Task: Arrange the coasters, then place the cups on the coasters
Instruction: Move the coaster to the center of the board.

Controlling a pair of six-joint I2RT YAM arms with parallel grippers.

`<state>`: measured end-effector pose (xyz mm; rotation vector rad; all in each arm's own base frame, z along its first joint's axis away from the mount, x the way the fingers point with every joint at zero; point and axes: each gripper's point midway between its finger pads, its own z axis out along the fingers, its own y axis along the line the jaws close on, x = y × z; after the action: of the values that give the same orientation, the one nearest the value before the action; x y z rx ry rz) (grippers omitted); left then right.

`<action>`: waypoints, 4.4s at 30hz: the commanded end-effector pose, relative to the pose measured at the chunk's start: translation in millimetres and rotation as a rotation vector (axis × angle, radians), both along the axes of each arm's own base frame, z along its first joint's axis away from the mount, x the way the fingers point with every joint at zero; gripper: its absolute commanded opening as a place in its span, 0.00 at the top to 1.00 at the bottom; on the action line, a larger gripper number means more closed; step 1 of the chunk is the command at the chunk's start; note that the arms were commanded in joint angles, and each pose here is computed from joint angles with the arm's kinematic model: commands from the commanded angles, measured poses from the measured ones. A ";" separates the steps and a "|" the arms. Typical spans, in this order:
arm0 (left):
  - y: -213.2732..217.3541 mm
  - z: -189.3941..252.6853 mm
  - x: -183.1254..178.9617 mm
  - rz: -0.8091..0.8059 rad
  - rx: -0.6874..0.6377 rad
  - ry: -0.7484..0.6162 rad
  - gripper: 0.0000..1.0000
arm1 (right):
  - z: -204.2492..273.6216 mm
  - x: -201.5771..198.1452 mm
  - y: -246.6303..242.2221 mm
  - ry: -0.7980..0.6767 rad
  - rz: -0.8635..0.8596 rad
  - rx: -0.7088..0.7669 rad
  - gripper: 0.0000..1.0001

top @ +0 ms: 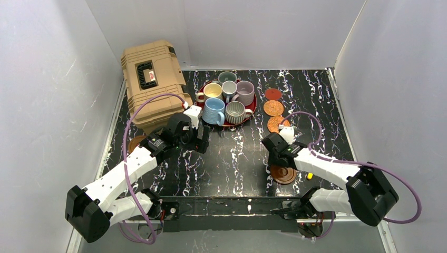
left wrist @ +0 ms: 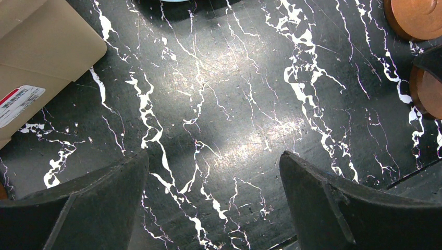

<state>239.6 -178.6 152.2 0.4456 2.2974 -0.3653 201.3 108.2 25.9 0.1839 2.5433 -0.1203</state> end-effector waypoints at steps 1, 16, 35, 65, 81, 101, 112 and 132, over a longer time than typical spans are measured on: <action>1.7 4.0 0.8 0.003 0.005 -0.005 0.06 | 9.9 -8.0 1.7 0.022 0.006 0.040 0.45; -2.1 4.0 -0.4 -0.009 -0.009 0.005 0.06 | 12.6 -42.2 13.2 0.096 0.046 0.143 0.26; -2.2 5.6 -0.9 -0.011 -0.013 0.001 0.06 | -14.0 -32.3 15.1 0.076 0.004 0.078 0.31; -0.9 4.5 -0.2 -0.006 -0.006 0.001 0.05 | 0.3 -19.8 14.8 0.001 -0.007 0.064 0.35; 1.3 10.0 -1.1 0.000 -0.013 -0.016 0.05 | 102.5 34.3 29.8 -0.116 0.138 -0.021 0.01; 7.7 21.5 -1.7 0.011 -0.015 -0.059 0.05 | 44.2 186.7 -36.5 0.014 0.031 0.175 0.02; 8.3 21.8 -1.4 0.011 -0.011 -0.060 0.05 | 16.5 194.7 -49.1 0.070 0.047 0.193 0.14; 7.9 22.7 -1.0 0.008 -0.009 -0.061 0.05 | -0.9 186.0 -29.2 0.111 0.124 0.287 0.26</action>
<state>236.5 -173.1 161.7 0.4419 2.2685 -0.3591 386.5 75.1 27.5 0.1491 2.6705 0.2461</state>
